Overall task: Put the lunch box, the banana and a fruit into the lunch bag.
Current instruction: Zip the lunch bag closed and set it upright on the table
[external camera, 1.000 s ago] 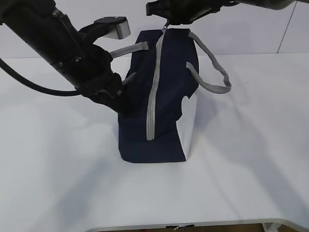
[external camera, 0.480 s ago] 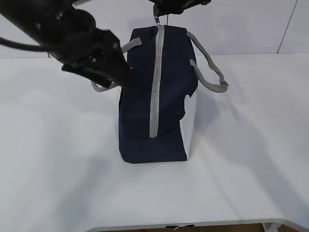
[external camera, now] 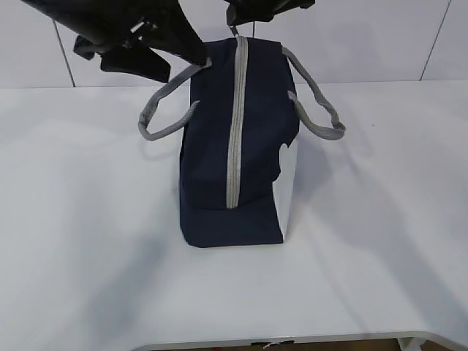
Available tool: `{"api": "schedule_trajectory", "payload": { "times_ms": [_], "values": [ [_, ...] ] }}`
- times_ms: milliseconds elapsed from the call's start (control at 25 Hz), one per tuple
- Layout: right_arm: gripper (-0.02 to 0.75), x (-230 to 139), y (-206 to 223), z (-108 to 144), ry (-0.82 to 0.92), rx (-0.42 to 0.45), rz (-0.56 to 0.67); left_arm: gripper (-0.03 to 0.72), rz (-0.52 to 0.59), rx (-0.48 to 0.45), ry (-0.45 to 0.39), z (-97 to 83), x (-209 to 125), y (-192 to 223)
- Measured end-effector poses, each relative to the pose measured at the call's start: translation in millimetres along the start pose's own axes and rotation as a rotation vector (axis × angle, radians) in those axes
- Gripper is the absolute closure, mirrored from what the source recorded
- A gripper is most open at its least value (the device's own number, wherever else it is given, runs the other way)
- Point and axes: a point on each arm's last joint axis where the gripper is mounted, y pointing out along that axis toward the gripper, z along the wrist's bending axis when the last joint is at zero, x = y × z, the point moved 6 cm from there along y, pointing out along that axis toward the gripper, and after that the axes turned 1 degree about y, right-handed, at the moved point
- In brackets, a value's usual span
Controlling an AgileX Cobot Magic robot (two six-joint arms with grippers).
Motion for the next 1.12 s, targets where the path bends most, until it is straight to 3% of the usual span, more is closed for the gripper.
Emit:
{"api": "schedule_trajectory", "payload": {
  "times_ms": [560,640,760,840,1120],
  "values": [
    [0.72,0.5,-0.3,0.5,0.003,0.003,-0.001,0.221,0.088,-0.058,-0.11,18.6,-10.8,56.2],
    [0.72,0.5,-0.3,0.5,0.003,0.003,-0.001,0.297,0.101,-0.055,-0.115,22.0,-13.2,61.1],
    [0.72,0.5,-0.3,0.5,0.001,0.003,-0.001,0.538,0.111,-0.051,-0.095,23.6,-15.0,62.4],
    [0.72,0.5,-0.3,0.5,-0.007,0.003,-0.001,0.647,0.13,-0.063,-0.05,21.4,-17.1,61.3],
    [0.72,-2.9,-2.3,-0.1,-0.053,-0.003,0.034,0.678,0.298,-0.069,0.141,28.1,-26.7,37.1]
  ]
}}
